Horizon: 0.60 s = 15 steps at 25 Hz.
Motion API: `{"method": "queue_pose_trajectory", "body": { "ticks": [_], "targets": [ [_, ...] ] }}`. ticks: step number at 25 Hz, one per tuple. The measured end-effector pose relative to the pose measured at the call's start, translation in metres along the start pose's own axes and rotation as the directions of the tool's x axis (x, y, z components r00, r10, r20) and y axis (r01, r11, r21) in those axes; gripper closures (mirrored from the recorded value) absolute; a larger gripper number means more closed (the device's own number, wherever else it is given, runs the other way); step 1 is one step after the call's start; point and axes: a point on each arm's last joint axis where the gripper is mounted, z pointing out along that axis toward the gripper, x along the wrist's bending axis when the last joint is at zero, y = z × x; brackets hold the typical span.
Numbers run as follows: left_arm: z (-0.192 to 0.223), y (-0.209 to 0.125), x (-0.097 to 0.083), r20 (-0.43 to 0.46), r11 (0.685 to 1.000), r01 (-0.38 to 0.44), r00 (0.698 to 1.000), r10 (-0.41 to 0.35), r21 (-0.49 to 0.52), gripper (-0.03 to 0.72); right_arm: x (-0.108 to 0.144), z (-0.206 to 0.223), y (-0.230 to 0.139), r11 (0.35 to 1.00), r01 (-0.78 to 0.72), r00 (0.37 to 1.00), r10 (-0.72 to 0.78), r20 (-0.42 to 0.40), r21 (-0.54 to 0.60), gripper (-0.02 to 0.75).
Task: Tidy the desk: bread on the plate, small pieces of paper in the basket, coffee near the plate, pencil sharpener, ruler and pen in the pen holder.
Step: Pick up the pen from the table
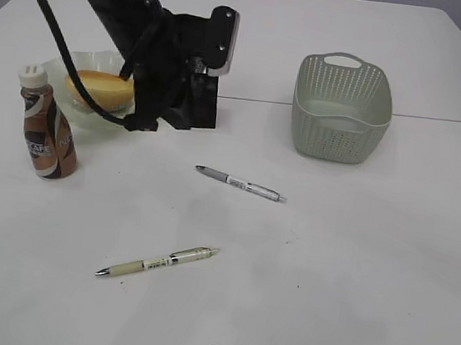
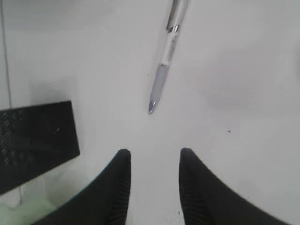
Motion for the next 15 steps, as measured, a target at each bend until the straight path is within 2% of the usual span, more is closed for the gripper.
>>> {"method": "queue_pose_trajectory", "body": {
  "ticks": [4,8,15],
  "targets": [
    [0.015,0.004,-0.006,0.052,0.996,-0.061,0.997,0.064,-0.06,0.428,0.0,0.0,0.0,1.0,-0.007,1.0,0.007,-0.002,0.0,0.372],
    [0.028,-0.004,-0.002,0.073,0.995,-0.054,0.995,0.06,-0.087,0.428,0.0,0.0,0.0,1.0,-0.009,1.0,0.009,-0.004,0.001,0.372],
    [0.054,-0.022,0.003,0.044,0.993,-0.095,0.994,0.098,-0.075,0.428,0.001,0.0,0.0,1.0,-0.012,1.0,0.012,-0.007,0.001,0.372]
  ]
}}
